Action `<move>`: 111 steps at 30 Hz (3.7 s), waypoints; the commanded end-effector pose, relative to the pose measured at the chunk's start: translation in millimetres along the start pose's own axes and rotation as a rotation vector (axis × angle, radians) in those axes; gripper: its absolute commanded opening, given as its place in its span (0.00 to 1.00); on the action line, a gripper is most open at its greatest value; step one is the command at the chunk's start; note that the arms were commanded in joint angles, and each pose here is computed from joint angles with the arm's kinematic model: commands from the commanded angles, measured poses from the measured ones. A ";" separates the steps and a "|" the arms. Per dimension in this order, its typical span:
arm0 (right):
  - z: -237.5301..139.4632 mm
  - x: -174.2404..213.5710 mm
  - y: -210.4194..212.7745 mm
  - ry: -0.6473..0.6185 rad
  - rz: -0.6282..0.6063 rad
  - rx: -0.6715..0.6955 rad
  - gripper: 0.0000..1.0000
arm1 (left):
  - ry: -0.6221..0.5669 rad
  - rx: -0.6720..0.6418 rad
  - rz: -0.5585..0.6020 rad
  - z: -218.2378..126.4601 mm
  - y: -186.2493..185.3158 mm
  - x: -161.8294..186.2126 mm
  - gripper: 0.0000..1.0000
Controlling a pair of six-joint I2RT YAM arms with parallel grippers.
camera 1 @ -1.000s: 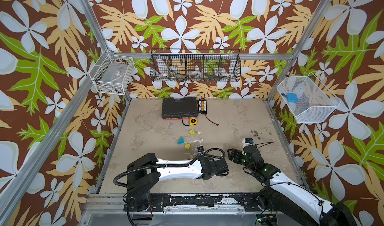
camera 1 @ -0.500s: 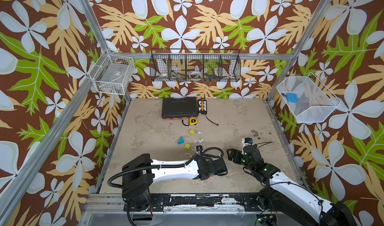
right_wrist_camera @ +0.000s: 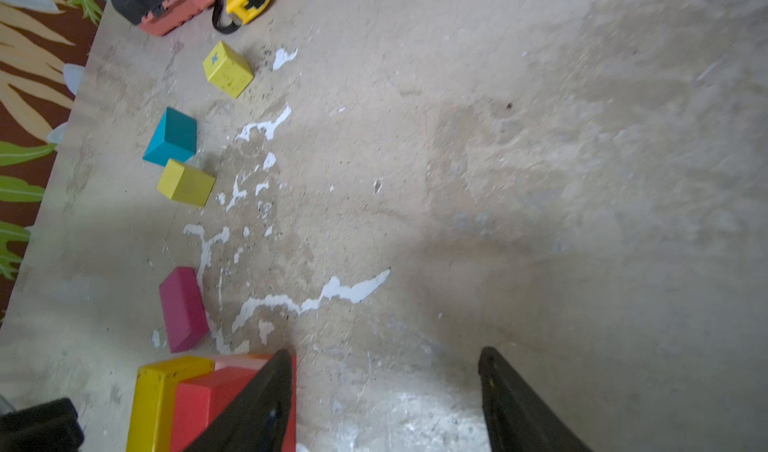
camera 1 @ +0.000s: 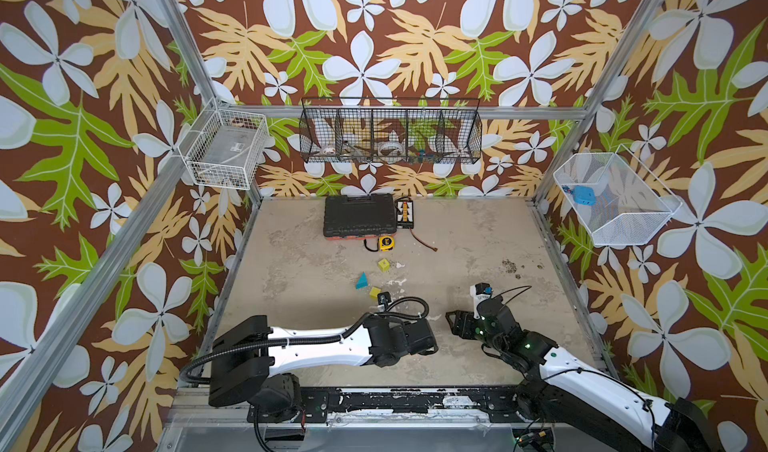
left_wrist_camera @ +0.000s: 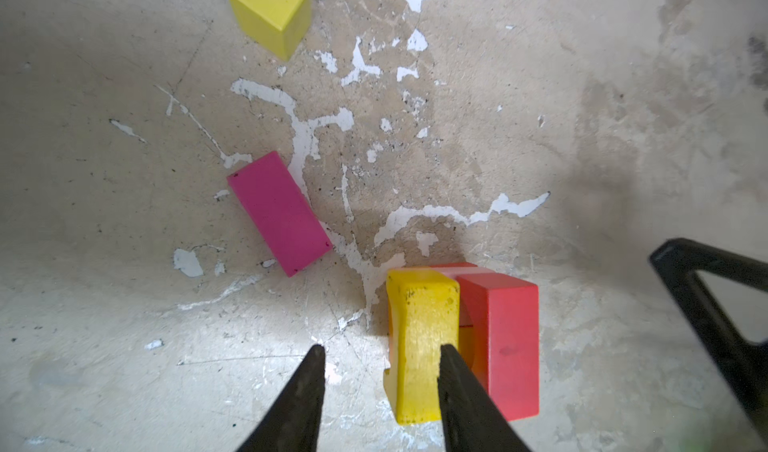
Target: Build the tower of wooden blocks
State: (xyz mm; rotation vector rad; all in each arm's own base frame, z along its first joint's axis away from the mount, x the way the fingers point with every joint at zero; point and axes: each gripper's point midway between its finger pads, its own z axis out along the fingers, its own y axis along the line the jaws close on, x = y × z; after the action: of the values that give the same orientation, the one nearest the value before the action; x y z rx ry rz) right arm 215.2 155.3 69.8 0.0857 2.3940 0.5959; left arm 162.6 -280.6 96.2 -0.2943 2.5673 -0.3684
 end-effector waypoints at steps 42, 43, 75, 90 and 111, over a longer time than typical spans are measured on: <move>19.1 31.9 35.7 0.111 -0.082 -0.025 0.41 | 0.103 0.427 -0.103 13.8 -19.1 11.1 0.42; 19.1 31.8 37.0 0.111 -0.082 -0.026 0.41 | 0.103 0.428 -0.104 14.0 -19.5 11.2 0.42; 24.0 39.3 53.1 0.123 -0.079 -0.015 0.33 | 0.132 0.439 -0.080 17.8 -30.5 16.7 0.41; 27.3 40.0 53.6 0.120 -0.073 0.002 0.31 | 0.149 0.452 -0.056 18.5 -37.0 20.1 0.41; 32.2 42.2 60.7 0.130 -0.073 -0.006 0.26 | 0.148 0.442 -0.062 17.8 -30.2 20.4 0.40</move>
State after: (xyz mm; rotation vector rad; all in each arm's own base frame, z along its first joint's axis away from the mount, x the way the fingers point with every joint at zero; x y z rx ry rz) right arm 193.3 228.1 45.7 -0.0533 2.5269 0.5830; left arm 158.0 -319.7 80.9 -0.1830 2.5389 -0.9947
